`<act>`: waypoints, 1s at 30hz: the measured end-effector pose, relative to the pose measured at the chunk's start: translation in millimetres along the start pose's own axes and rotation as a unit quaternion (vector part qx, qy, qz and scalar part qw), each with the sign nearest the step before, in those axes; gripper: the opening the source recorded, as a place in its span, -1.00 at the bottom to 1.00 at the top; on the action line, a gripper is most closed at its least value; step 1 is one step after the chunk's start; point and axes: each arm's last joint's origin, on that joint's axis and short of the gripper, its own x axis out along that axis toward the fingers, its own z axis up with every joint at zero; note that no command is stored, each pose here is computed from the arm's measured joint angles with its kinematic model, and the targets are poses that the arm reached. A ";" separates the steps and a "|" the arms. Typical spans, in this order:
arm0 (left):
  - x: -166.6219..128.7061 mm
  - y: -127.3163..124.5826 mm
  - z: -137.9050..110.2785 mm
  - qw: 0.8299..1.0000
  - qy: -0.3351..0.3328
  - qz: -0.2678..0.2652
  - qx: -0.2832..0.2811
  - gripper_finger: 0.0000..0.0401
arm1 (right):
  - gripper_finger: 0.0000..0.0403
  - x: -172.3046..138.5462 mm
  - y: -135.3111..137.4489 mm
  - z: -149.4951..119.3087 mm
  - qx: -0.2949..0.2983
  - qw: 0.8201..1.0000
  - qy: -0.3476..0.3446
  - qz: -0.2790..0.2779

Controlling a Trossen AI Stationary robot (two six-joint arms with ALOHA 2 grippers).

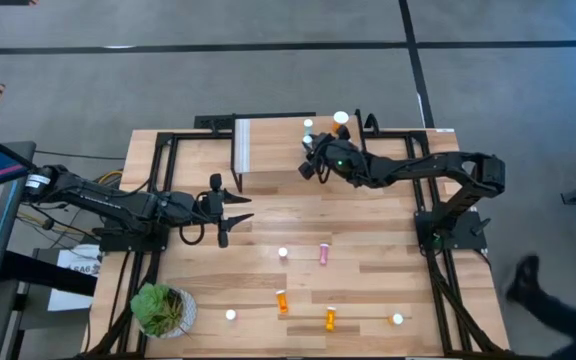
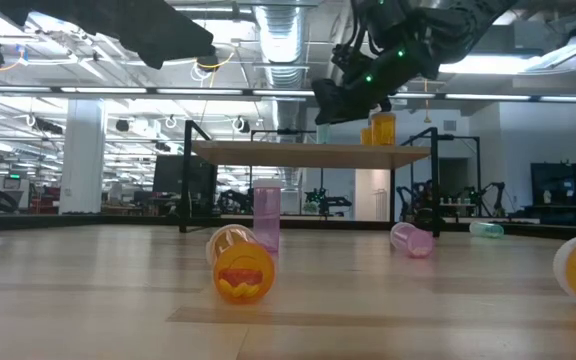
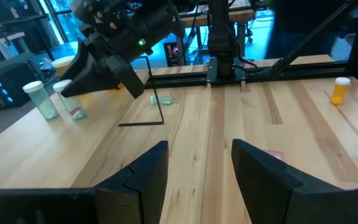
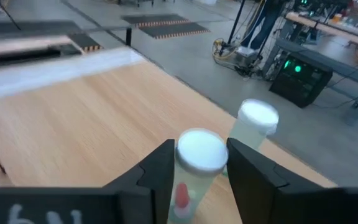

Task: Pick and place medicine bottles onto shelf by color
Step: Put the left small blue pill bottle on the shelf aligned with the other small blue pill bottle, then put the small blue pill bottle on the shelf aligned with the other small blue pill bottles

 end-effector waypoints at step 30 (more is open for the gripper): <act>-119.2 43.1 21.5 0.983 -0.162 -0.077 -0.035 -0.25 | 0.27 -129.9 10.6 74.1 0.028 0.977 -0.156 0.140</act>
